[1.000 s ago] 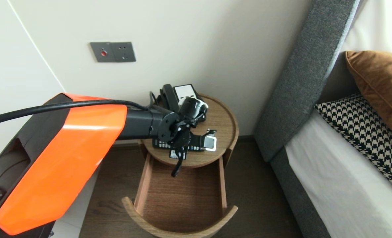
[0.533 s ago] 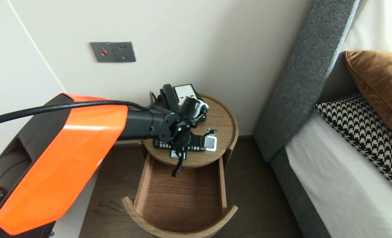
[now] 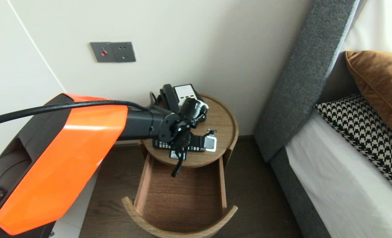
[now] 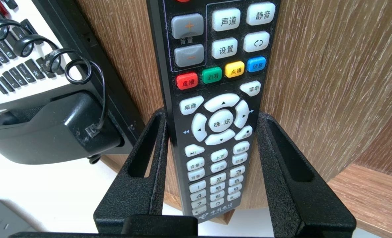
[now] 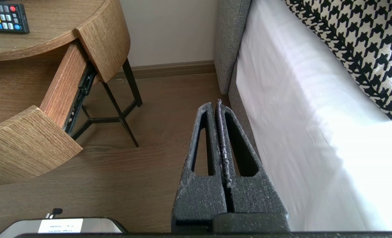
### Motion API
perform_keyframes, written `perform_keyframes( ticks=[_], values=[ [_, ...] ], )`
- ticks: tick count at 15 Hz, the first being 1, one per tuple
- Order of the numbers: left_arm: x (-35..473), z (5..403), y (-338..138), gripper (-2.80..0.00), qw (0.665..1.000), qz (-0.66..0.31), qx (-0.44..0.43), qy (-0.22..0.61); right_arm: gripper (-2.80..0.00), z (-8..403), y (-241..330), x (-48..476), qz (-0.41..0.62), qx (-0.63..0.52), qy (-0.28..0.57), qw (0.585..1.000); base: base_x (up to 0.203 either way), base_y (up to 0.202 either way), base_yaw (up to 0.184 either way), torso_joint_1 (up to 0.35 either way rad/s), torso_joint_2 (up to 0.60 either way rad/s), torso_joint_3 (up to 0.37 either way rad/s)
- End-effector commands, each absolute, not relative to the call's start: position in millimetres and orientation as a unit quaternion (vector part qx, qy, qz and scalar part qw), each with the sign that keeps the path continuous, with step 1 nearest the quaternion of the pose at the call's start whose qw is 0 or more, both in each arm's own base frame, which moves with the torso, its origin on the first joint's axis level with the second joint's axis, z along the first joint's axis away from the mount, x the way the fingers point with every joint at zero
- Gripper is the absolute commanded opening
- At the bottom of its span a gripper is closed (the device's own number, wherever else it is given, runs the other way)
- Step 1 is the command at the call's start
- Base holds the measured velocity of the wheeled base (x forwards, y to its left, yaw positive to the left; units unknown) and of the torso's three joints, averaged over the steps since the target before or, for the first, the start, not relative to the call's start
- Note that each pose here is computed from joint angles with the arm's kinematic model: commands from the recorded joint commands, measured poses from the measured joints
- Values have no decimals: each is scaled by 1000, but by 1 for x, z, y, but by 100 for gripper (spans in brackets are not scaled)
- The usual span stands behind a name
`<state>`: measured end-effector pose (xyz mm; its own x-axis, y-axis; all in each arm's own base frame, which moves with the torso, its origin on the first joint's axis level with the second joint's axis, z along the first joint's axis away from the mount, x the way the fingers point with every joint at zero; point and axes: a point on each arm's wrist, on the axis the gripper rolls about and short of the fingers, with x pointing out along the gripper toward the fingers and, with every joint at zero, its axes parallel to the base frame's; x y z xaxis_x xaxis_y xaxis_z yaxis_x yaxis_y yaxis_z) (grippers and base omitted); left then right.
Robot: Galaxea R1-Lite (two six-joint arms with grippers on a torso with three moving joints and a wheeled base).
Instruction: Take the remote control out of the drawer one by one and place them on the table
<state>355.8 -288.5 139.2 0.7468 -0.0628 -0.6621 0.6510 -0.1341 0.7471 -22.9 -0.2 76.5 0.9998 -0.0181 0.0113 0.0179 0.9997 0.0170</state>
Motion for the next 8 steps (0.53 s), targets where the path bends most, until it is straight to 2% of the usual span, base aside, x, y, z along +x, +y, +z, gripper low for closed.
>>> perform_keyframes(
  ticks=[1,8],
  values=[
    [356,139,-288,0,619,-287,700,212,-280,75,0,-23,-9,8,-8,1000,0,0,0,0,0,0],
    [355,142,-288,0,621,-286,699,210,-280,75,0,-23,-9,8,-8,1000,0,0,0,0,0,0]
  ],
)
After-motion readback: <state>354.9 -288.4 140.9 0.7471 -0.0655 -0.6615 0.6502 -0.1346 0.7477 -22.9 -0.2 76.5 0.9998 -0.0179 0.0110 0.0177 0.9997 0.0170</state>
